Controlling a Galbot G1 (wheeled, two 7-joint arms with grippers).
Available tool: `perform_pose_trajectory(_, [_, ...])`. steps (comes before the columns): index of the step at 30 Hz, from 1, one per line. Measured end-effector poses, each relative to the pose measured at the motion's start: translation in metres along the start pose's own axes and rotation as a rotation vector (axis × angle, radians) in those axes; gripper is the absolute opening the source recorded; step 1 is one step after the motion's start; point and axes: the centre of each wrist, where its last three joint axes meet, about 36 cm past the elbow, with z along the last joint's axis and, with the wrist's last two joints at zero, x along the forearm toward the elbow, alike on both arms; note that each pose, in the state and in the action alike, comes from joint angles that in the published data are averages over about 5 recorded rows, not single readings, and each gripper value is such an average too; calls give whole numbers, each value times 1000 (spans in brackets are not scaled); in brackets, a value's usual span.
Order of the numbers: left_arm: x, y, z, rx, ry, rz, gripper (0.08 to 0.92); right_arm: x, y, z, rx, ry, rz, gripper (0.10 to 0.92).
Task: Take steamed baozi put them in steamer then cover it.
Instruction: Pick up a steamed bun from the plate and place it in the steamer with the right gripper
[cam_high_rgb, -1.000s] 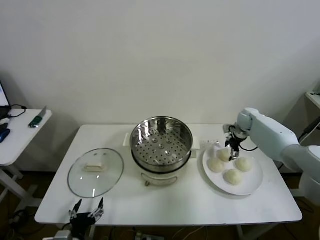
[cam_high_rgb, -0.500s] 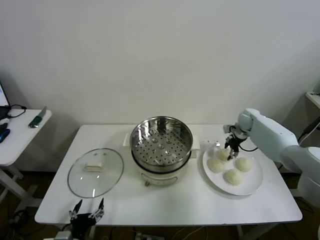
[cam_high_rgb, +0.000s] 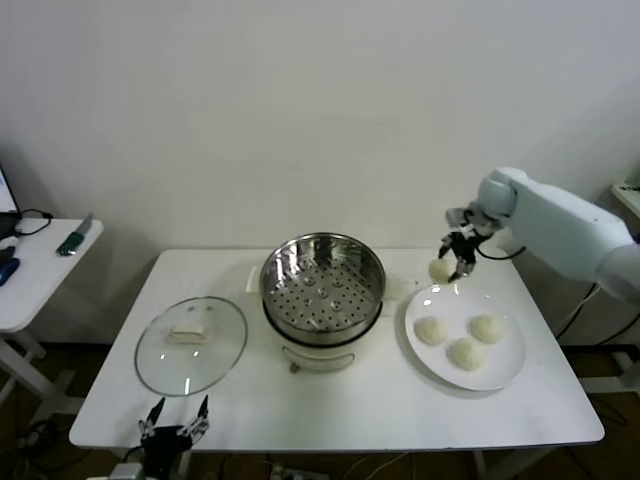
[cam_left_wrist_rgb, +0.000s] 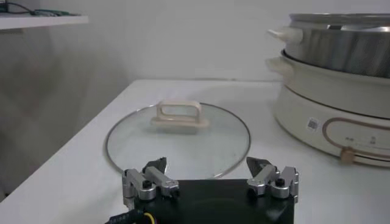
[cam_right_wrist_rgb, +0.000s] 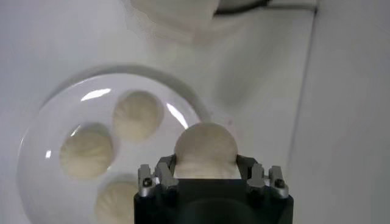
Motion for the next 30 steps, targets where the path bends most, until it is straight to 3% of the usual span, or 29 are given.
perform_pose_trajectory(7, [1, 2, -2, -13, -4, 3, 823, 65, -15, -85, 294, -38, 40, 670])
perform_pose_trajectory(13, [4, 2, -5, -21, -9, 8, 823, 82, -15, -158, 544, -37, 40, 670])
perform_pose_trajectory(21, [5, -1, -9, -21, -20, 16, 823, 65, -21, -223, 808, -14, 37, 670])
perform_pose_trajectory(30, [7, -3, -10, -22, -25, 16, 823, 15, -37, -248, 947, -13, 48, 670])
